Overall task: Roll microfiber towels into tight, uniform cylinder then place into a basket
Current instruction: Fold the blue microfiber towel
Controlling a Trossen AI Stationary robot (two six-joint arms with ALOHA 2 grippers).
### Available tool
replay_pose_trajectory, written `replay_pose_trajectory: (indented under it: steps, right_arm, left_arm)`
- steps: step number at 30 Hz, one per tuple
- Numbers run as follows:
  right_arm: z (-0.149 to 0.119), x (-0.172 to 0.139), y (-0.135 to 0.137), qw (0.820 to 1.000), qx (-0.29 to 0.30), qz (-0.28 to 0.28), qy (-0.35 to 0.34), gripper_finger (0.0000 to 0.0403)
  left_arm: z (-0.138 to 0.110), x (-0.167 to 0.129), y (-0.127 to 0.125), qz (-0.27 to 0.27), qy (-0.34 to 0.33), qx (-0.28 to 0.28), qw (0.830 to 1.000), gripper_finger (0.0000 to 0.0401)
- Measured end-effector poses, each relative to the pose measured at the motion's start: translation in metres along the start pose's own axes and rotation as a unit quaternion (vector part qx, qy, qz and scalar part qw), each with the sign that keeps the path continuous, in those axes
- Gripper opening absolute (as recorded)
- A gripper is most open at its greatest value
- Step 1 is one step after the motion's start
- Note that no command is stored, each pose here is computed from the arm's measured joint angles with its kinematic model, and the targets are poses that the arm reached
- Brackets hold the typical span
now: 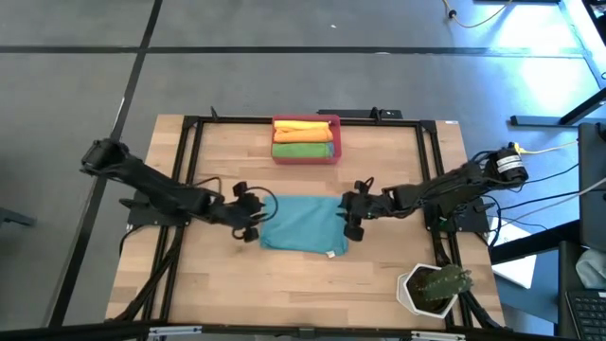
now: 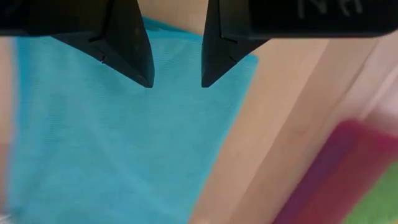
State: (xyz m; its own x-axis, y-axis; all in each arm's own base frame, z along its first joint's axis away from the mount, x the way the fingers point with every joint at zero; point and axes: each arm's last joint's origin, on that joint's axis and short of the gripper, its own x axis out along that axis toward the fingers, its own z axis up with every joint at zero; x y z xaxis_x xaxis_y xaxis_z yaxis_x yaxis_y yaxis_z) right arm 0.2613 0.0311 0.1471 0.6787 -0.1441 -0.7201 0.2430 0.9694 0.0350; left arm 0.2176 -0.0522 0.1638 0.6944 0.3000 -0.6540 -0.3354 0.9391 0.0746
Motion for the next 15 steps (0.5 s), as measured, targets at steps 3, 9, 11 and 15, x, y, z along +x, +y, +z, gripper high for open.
replay_pose_trajectory:
  steps: [3,9,11,15]
  right_arm:
    - [-0.002,0.007,-0.007,1.0,0.007,-0.014,0.013,0.012]
    - [-0.011,0.024,-0.023,0.997,0.032,-0.048,0.054,0.01]
    - [-0.013,0.029,-0.028,0.996,0.039,-0.057,0.063,0.0093]
    - [-0.014,0.034,-0.036,0.993,0.05,-0.08,0.065,0.0083]
  left_arm:
    - [-0.003,0.017,0.005,0.023,0.018,-0.008,1.0,0.0122]
    - [-0.008,0.042,0.016,0.047,0.053,-0.001,0.997,0.012]
    - [-0.012,0.048,0.019,0.045,0.075,-0.001,0.996,0.012]
    - [-0.019,0.056,0.023,0.051,0.107,0.002,0.993,0.0119]
